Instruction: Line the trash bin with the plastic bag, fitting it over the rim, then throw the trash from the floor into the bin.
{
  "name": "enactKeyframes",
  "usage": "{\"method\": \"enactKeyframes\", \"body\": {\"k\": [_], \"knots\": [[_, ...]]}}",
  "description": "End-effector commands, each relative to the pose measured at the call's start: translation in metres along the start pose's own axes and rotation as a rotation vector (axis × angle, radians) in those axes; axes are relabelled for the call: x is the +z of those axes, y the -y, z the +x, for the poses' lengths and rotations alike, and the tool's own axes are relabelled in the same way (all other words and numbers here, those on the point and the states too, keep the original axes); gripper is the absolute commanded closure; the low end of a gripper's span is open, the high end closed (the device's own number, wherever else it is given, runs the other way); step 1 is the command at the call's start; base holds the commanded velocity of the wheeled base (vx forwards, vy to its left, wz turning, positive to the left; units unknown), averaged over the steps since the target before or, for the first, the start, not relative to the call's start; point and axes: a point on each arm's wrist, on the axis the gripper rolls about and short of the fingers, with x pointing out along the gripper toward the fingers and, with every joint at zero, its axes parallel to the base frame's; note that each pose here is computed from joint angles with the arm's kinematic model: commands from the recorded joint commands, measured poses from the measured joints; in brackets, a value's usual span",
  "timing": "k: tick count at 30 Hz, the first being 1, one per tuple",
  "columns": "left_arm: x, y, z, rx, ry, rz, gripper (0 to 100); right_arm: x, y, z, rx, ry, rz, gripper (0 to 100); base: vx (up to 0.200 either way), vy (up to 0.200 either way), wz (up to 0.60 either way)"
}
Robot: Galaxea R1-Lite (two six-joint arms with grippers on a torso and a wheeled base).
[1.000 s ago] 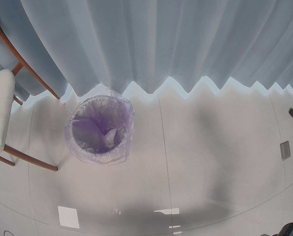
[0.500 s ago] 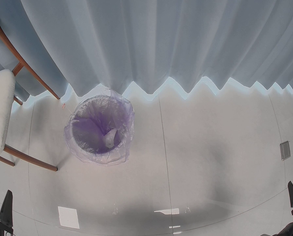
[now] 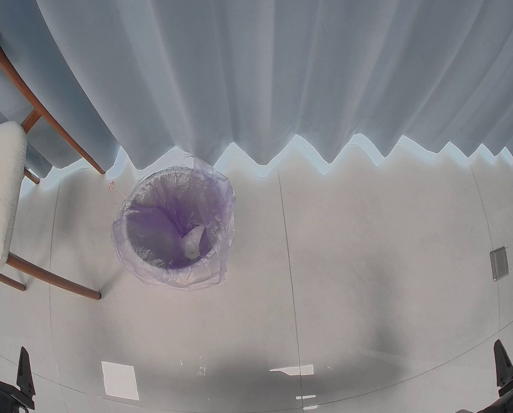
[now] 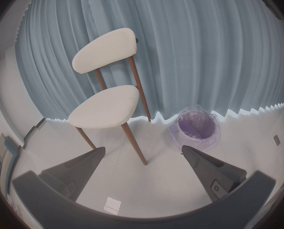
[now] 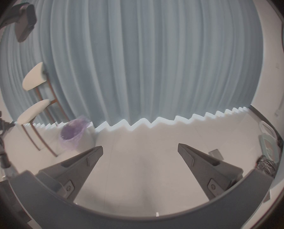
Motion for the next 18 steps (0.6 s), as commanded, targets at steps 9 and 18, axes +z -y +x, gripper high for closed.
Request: {"method": "enactKeyframes", "body": {"k": [9, 18], "knots": [[-0.002, 0.0, 0.0, 0.001, 0.033, 0.006, 0, -0.002, 0.004, -0.002, -0.173, 0.06, 0.052, 0, 0.0, 0.0, 0.0], [-0.003, 0.008, -0.001, -0.362, 0.049, 0.023, 0, -0.003, -0.002, -0.002, 0.094, 0.043, 0.034, 0, 0.0, 0.0, 0.0]]}}
